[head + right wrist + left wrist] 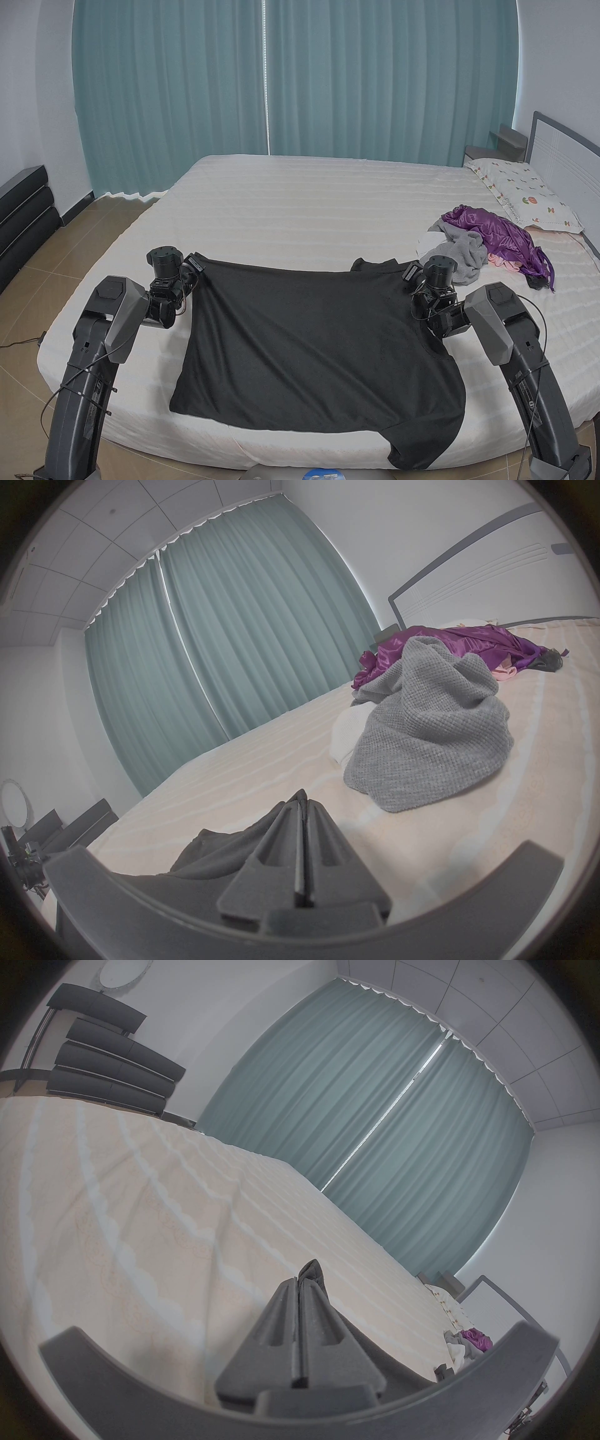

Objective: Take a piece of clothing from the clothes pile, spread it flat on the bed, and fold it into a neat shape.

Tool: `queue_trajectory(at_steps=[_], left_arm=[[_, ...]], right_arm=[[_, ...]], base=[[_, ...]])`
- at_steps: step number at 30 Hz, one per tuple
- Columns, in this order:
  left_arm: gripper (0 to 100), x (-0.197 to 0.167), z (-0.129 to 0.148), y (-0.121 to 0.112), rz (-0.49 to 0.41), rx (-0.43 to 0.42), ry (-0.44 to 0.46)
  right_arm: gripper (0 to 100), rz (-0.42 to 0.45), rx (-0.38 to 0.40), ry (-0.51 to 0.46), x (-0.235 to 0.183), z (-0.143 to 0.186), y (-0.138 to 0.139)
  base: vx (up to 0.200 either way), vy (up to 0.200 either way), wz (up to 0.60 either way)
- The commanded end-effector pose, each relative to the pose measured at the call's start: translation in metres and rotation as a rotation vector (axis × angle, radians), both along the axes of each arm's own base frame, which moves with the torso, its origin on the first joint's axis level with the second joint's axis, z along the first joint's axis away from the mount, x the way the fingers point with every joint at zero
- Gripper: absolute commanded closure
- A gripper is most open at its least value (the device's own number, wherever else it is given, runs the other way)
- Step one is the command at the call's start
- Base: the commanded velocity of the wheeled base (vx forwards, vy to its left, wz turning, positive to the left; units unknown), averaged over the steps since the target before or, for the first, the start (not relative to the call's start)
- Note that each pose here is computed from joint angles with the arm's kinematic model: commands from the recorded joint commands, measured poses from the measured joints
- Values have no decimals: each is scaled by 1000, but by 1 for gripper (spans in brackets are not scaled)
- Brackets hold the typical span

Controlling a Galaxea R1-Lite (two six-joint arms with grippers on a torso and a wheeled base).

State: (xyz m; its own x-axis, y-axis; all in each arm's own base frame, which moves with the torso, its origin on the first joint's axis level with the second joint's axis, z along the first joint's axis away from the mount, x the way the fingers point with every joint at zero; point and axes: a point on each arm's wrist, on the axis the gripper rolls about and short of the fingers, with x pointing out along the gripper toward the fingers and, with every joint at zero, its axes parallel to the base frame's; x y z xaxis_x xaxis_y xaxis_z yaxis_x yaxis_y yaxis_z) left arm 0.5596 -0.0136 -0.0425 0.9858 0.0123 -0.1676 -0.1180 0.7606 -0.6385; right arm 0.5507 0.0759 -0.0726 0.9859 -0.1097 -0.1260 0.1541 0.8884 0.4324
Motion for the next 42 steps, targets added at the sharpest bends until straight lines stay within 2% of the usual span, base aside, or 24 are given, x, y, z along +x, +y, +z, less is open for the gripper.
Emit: queue_trajectory(at_steps=[1, 5, 6, 7, 8, 14, 18, 20, 24, 26, 31, 35, 38, 39, 40, 42], left_arm=[[100, 0, -4, 0, 0, 1, 8], [100, -1, -5, -2, -3, 1, 19], [100, -1, -6, -2, -3, 2, 31], [100, -1, -6, -3, -4, 2, 32], [0, -1, -7, -3, -4, 2, 37], [0, -1, -7, -3, -4, 2, 34], [0, -2, -7, -3, -1, 2, 37], [0, -6, -8, -2, 9, 0, 61], [0, -21, 6, -1, 22, -4, 87], [0, -45, 25, 0, 15, -51, 79], [0, -88, 60, -1, -47, -85, 11], [0, -119, 74, -1, -64, -91, 63], [0, -150, 70, -7, -79, -95, 148], [0, -150, 70, -7, -79, -95, 148], [0, -168, 69, -13, -90, -109, 196], [0, -184, 69, -20, -104, -124, 233]], right_arm=[[100, -2, -2, 16, -1, -6, -1], [100, -2, -3, 22, -1, -8, -1], [0, -2, -3, 24, -1, -8, -2], [0, -2, -3, 24, -1, -8, -2], [0, -2, -3, 27, -1, -9, -2], [0, -10, 0, 18, -1, 1, -6], [0, -15, 9, 12, -4, 19, -12], [0, -29, 16, 13, -11, 38, -20], [0, -44, 54, 35, -27, 63, -27], [0, 1, 112, 76, -59, 84, -30], [0, 112, 174, 155, -123, 92, -33], [0, 126, 240, 246, -167, 80, -37], [0, 155, 340, 325, -207, 69, -41], [0, 155, 340, 325, -207, 69, -41], [0, 166, 363, 377, -230, 61, -41], [0, 166, 378, 388, -245, 59, -43]], base=[[0, 0, 0], [0, 0, 0], [0, 0, 0], [0, 0, 0], [0, 0, 0], [0, 0, 0], [0, 0, 0], [0, 0, 0], [0, 0, 0], [0, 0, 0], [0, 0, 0], [0, 0, 0], [0, 0, 0], [0, 0, 0], [0, 0, 0], [0, 0, 0]])
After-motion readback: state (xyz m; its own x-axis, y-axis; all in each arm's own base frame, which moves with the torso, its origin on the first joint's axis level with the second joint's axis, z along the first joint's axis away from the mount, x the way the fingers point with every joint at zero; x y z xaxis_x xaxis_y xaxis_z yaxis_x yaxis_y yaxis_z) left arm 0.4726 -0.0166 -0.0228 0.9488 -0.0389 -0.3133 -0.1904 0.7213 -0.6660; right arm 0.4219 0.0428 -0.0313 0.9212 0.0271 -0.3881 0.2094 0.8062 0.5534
